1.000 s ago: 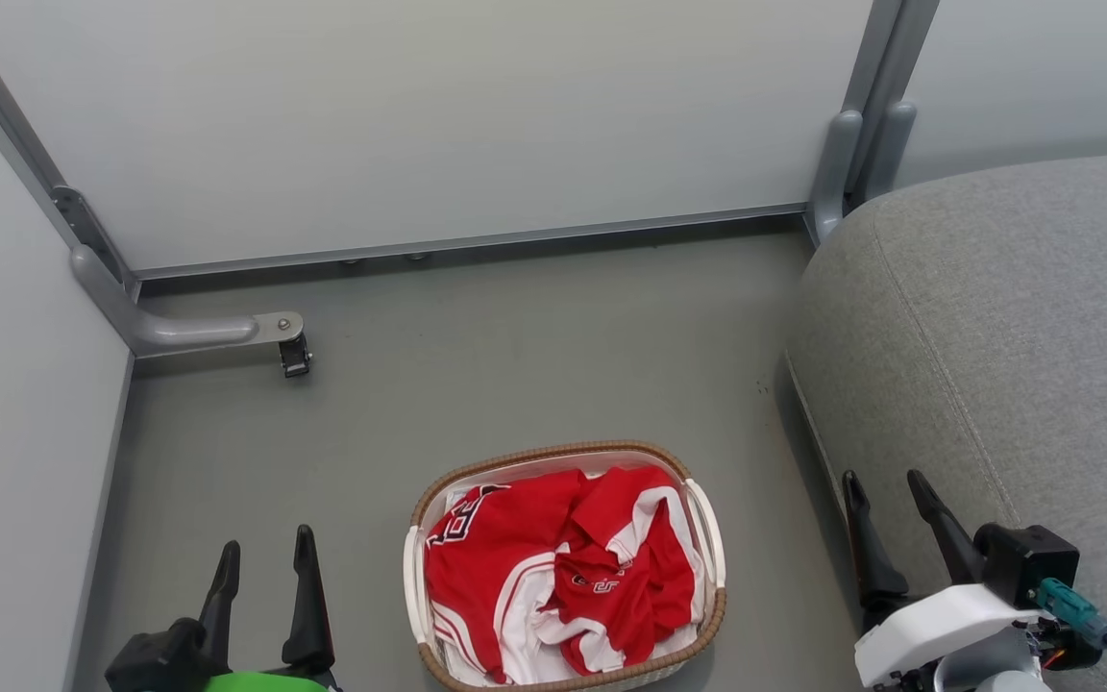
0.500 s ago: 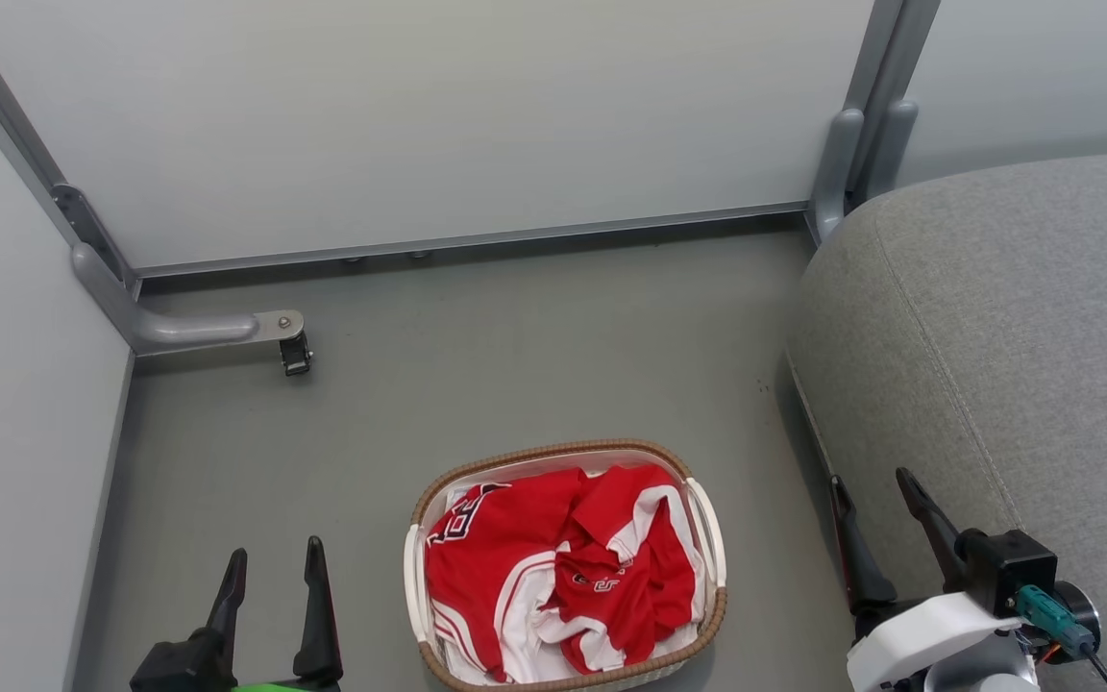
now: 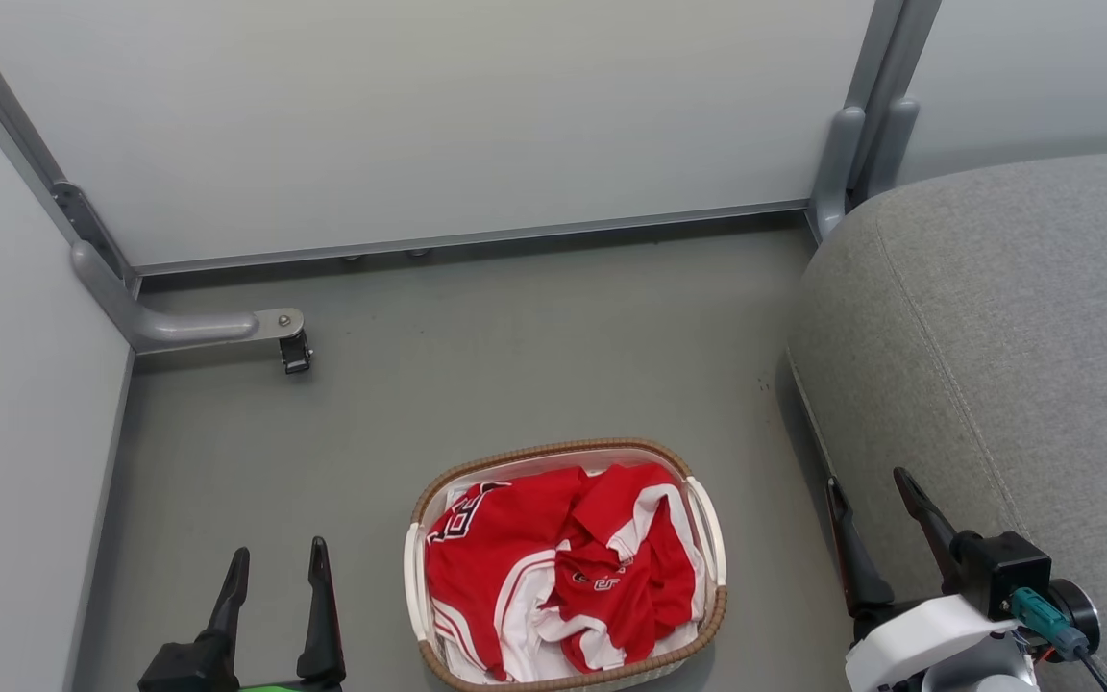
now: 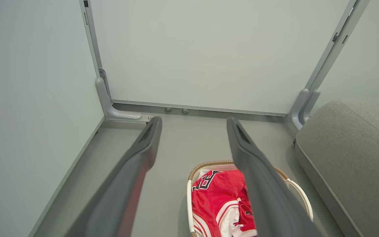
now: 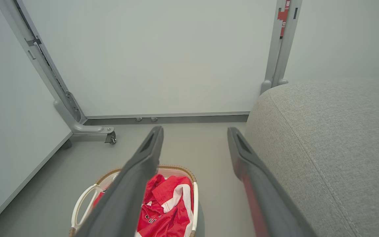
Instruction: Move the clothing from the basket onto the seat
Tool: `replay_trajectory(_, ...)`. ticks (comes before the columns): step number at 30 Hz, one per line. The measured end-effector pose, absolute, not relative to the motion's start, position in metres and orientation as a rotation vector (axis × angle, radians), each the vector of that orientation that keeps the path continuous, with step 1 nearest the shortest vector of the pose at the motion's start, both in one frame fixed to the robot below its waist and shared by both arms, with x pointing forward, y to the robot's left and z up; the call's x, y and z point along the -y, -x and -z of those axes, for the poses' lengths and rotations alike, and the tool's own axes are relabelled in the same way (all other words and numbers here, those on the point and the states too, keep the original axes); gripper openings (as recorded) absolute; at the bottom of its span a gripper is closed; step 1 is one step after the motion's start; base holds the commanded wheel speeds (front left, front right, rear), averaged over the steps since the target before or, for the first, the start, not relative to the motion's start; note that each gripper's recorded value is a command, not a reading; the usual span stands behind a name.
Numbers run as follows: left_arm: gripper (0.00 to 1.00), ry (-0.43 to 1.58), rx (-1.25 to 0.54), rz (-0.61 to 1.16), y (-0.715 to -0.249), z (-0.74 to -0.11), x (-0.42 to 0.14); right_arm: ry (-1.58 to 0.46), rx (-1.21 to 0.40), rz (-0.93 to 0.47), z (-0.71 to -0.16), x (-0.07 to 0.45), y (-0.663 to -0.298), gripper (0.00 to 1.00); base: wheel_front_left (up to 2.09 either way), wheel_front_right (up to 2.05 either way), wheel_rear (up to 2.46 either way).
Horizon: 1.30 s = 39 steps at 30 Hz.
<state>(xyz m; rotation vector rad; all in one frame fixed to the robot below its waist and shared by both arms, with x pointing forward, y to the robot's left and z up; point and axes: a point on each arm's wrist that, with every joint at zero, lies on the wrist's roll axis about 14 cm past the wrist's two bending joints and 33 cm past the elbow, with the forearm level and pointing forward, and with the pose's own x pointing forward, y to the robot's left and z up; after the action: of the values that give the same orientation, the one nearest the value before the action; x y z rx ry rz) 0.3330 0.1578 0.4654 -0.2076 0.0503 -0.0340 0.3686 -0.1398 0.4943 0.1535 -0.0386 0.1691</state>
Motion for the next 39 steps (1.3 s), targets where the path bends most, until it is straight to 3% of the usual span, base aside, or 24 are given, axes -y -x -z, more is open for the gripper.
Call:
replay_trajectory(21,1.00,0.235,-0.081,0.044,-0.342,-0.456,-0.154,-0.155,0.036,-0.156,-0.492,0.144,-0.378,1.00,0.00,0.00,0.00)
replay_trajectory(39,1.00,0.120,-0.184,0.323,-0.448,-0.412,-0.079,-0.119,0.029,-0.097,-0.473,0.166,-0.446,1.00,0.00,0.00,0.00)
